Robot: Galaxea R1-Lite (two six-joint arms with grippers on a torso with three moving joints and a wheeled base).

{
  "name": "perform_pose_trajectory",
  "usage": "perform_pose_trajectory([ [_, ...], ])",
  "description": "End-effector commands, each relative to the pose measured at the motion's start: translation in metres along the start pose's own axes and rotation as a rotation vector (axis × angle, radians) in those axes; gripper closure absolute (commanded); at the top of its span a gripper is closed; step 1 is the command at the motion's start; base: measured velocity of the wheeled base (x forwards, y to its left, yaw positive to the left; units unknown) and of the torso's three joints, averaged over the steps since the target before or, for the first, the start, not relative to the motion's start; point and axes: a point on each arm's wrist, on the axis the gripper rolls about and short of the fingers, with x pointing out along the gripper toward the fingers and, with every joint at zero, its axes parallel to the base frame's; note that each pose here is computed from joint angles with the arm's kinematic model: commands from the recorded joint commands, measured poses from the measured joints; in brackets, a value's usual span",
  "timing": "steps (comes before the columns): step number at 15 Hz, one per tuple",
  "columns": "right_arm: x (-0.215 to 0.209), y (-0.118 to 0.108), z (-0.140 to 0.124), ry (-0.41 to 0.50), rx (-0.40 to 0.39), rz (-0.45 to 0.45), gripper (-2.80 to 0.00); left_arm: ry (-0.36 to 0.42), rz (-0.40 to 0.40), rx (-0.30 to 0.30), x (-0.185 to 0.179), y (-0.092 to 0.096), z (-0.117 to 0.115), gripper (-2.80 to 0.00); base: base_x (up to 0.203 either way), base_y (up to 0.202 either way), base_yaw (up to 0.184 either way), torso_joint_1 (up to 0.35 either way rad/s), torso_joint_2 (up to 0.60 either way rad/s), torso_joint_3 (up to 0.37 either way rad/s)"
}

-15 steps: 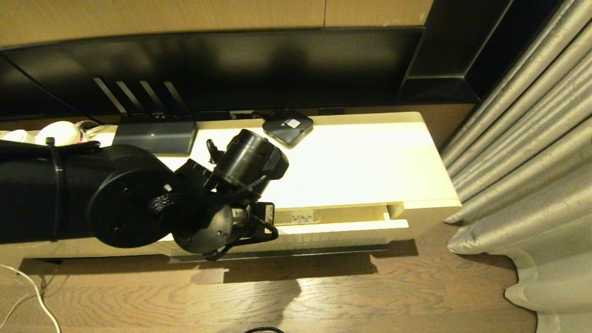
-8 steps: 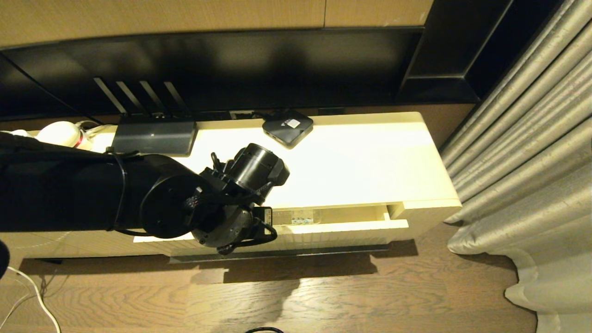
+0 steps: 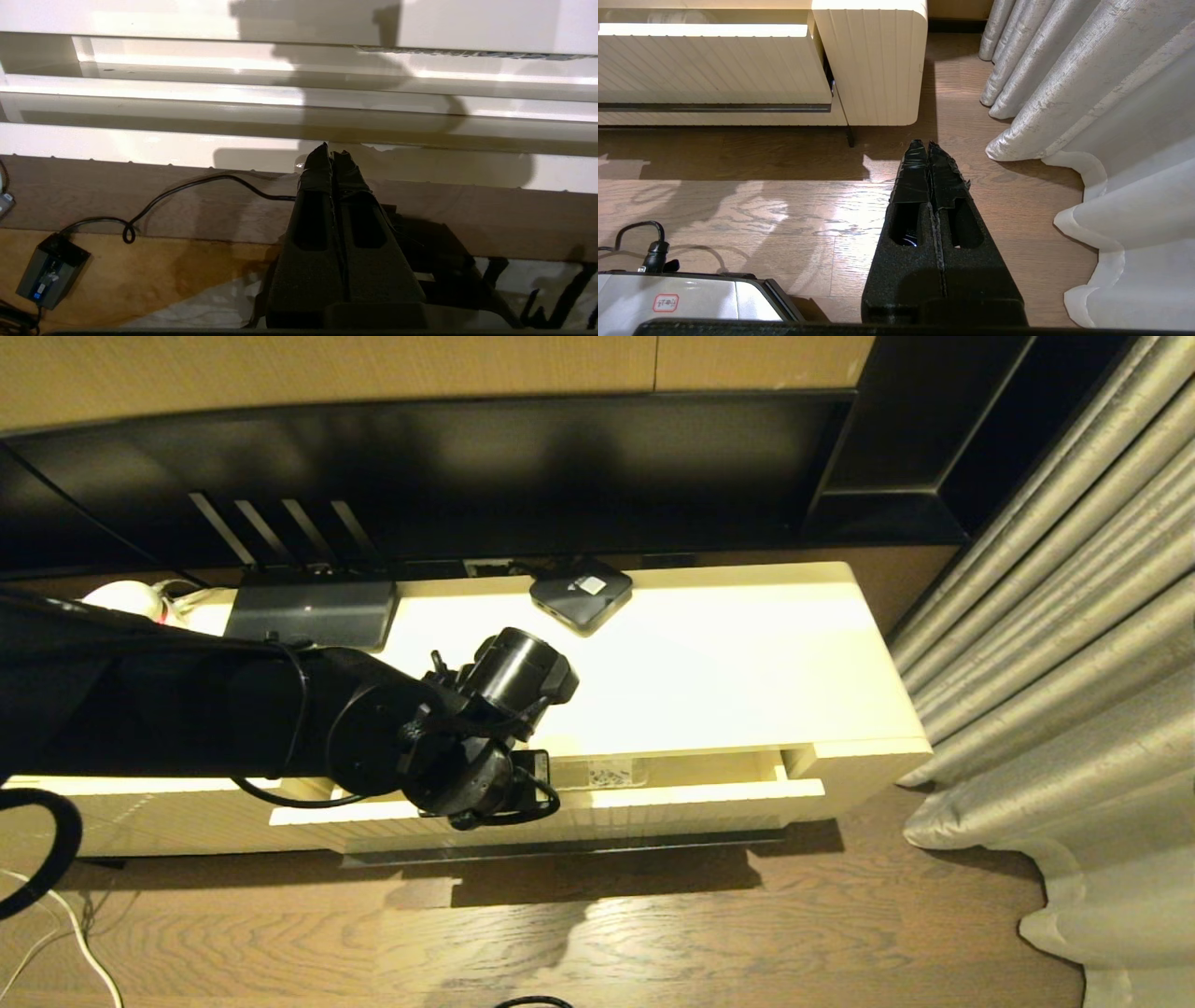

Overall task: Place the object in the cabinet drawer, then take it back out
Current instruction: Open the drawer

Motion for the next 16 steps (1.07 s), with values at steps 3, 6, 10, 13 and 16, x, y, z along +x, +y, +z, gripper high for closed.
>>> perform_pose_trajectory([
  [3,0.000,0.000,0.000,0.001,0.000,0.001,0.00,-0.008,-0.006,-0.017,0.018,-0.005,0.001,0.00,0.000,0.000,0.000,0.000,0.00,0.000],
  [6,0.000,0.000,0.000,0.001,0.000,0.001,0.00,-0.013,-0.010,-0.022,0.025,-0.009,0.002,0.00,0.000,0.000,0.000,0.000,0.00,0.000],
  [10,0.000,0.000,0.000,0.001,0.000,0.001,0.00,-0.015,-0.026,-0.035,0.032,-0.009,0.003,0.00,0.000,0.000,0.000,0.000,0.00,0.000],
  [13,0.000,0.000,0.000,0.001,0.000,0.001,0.00,-0.006,-0.034,-0.040,0.039,-0.010,0.003,0.00,0.000,0.000,0.000,0.000,0.00,0.000],
  [16,0.000,0.000,0.000,0.001,0.000,0.001,0.00,0.021,-0.039,-0.034,0.038,-0.008,0.000,0.00,0.000,0.000,0.000,0.000,0.00,0.000],
])
